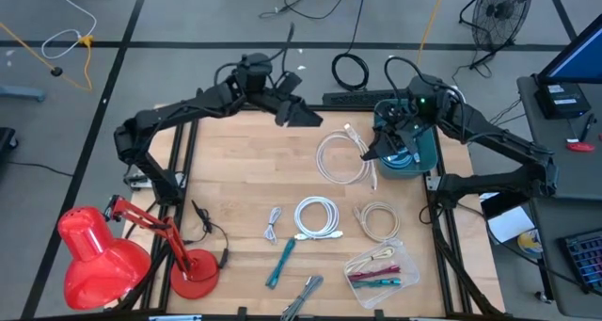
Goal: Pick & Place USB Port
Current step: Put the left light brown hdmi cable into the blue bin
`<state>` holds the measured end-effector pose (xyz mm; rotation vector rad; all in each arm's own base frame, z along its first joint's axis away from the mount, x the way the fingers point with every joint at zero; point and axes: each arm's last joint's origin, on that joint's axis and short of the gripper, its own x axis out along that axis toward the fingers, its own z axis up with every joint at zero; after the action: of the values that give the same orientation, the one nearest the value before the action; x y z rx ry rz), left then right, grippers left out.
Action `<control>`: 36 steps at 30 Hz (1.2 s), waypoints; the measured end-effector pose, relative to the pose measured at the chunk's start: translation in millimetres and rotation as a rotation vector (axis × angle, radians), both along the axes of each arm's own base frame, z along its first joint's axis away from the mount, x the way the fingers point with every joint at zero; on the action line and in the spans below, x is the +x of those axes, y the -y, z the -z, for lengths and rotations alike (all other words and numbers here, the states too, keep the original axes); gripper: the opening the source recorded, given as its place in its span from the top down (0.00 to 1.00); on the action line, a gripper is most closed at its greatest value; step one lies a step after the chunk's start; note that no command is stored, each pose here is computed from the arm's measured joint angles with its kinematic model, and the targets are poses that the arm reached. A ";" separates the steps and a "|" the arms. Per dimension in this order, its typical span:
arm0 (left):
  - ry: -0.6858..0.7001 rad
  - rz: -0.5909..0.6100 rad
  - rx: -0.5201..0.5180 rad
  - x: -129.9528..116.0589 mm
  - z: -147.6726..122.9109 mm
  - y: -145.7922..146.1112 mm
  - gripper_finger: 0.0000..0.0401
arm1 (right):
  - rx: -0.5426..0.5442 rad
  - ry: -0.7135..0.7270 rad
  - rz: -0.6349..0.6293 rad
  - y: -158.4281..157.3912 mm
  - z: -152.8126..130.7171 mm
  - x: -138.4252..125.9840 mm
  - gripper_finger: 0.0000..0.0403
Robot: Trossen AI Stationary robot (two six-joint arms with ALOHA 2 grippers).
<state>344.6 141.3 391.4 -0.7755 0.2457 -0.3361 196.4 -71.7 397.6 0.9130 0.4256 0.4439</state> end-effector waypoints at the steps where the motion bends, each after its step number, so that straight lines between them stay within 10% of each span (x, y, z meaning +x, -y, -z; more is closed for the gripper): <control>1: 0.011 0.015 0.001 4.0 0.7 3.6 0.24 | -0.001 0.000 0.000 0.3 0.3 0.5 0.91; 17: 0.010 0.111 -0.027 33.3 16.1 34.7 0.27 | -0.005 -0.011 0.022 2.6 2.6 4.1 0.91; 30: -0.001 0.149 -0.046 35.9 16.5 44.8 0.92 | -0.006 -0.005 0.027 1.9 1.0 2.4 0.91; 36: 0.043 0.122 -0.044 39.0 10.4 54.3 0.92 | -0.023 0.075 0.007 2.2 -7.4 3.8 0.81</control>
<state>383.6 87.0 381.0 -0.7975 0.2462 -0.4738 200.2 -73.9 405.0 0.8725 0.3581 0.4645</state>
